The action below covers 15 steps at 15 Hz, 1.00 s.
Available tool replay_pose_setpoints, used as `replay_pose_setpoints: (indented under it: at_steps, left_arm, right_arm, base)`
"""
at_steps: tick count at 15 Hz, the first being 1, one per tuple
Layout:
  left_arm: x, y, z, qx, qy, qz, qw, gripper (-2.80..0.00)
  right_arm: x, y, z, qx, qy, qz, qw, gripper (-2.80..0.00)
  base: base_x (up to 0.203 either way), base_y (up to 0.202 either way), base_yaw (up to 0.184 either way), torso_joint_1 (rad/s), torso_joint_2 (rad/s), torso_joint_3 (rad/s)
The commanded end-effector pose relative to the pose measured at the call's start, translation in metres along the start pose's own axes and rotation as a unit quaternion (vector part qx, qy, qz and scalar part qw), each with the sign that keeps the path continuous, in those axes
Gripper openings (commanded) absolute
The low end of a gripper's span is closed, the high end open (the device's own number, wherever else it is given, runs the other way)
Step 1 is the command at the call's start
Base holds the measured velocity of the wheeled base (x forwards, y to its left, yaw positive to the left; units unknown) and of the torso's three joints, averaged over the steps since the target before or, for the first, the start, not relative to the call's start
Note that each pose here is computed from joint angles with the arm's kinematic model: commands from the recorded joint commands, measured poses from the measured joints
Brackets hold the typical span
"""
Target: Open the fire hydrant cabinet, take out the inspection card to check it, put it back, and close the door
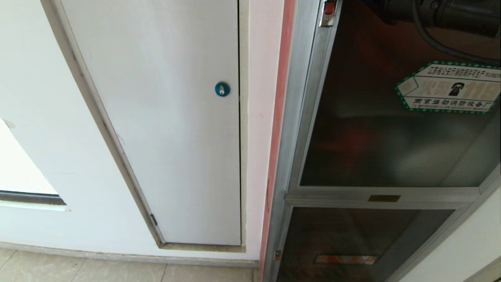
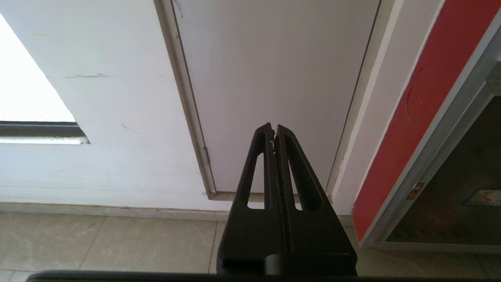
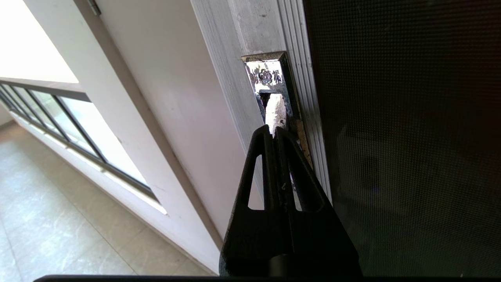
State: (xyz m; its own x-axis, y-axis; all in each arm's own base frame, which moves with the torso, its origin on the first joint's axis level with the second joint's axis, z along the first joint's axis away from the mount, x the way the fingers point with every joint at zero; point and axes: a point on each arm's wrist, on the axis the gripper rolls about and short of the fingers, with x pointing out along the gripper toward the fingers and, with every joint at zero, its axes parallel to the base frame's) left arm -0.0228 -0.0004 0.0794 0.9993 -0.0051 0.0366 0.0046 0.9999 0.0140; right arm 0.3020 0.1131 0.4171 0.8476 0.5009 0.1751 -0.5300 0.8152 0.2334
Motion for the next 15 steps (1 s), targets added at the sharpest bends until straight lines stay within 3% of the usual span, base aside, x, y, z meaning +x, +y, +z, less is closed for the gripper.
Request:
replay_pose_setpoints:
  at_steps: [1, 15]
  left_arm:
    - [0.0009, 0.0000, -0.0038, 0.000, 0.007, 0.000, 1.0000, -2.80]
    - [0.0009, 0.0000, -0.0038, 0.000, 0.007, 0.000, 1.0000, -2.80]
  right_arm:
    - [0.0028, -0.0014, -0.0032, 0.002, 0.005, 0.000, 1.000, -2.80]
    - [0.0079, -0.0020, -0.0092, 0.003, 0.014, -0.001, 1.000, -2.80]
  base:
    - [0.000, 0.000, 0.000, 0.000, 0.00, 0.000]
    - [0.000, 0.000, 0.000, 0.000, 0.00, 0.000]
